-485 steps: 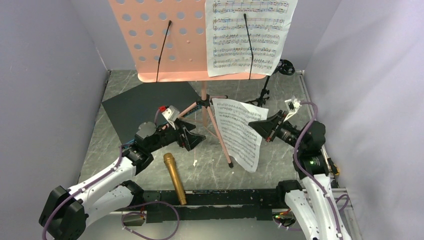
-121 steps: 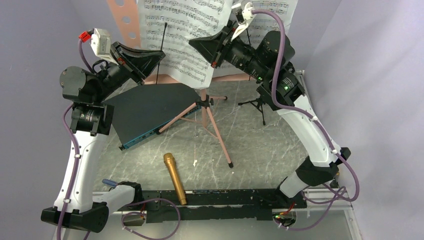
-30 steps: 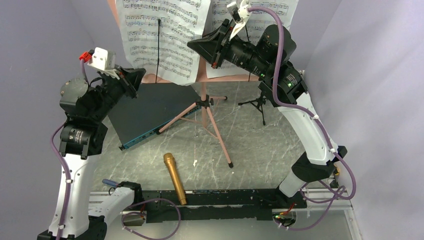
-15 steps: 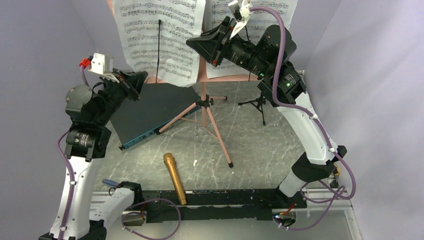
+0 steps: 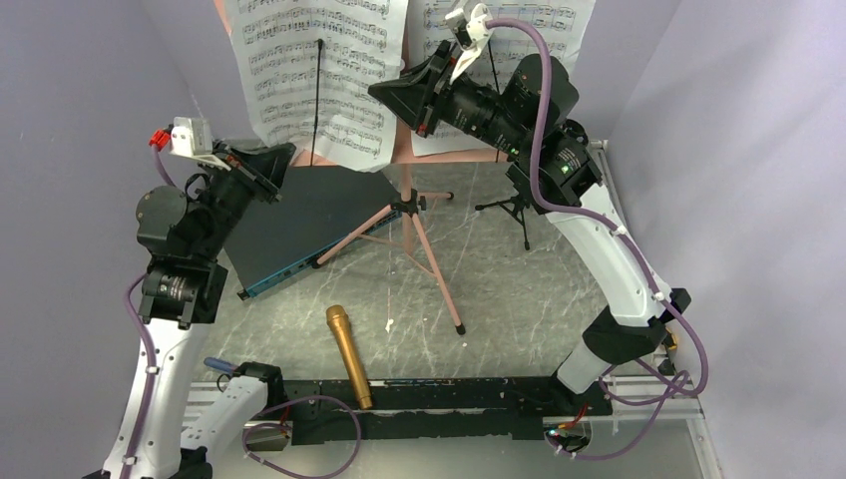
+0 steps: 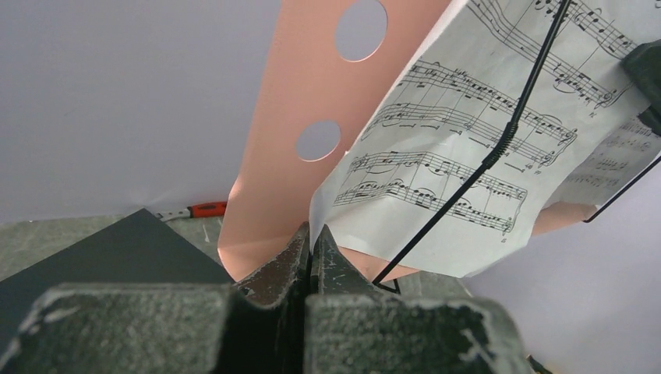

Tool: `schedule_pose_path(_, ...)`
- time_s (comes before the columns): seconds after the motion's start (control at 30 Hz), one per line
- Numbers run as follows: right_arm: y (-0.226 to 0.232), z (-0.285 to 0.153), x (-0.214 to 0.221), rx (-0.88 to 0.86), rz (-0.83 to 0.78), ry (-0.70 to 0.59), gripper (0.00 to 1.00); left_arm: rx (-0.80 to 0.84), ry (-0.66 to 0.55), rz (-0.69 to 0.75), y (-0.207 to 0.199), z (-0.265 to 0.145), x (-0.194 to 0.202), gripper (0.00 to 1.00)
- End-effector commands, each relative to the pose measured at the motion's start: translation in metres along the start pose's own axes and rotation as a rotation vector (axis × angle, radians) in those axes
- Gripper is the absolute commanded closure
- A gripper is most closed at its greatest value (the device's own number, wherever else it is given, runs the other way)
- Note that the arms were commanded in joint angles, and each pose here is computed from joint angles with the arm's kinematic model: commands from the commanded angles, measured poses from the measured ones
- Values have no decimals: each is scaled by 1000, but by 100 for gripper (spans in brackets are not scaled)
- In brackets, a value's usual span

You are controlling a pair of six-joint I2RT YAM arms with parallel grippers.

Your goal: Set up the instrument practice props

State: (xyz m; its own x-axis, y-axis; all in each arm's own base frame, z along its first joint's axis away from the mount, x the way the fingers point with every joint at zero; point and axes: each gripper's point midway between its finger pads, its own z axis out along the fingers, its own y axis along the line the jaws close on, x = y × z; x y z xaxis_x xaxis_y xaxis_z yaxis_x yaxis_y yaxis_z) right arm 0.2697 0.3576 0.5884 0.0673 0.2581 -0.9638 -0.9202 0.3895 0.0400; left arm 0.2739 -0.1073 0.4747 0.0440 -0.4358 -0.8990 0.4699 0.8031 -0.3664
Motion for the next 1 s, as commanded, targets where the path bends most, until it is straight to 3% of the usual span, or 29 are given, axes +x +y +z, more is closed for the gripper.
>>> schedule_pose_path(0.0,8,-12,-32,-8,-33,-85,97,58,-70,-31,-14,0,-17,97)
schedule_pose_path(0.03,7,-11,-33,-5,-36,-87,100,59,-64,-36,-14,1,-16,97)
schedule_pose_path(0.97,12,1,-47,-54,-51,-149,100,30,-40,-114,-5,-5,5,97)
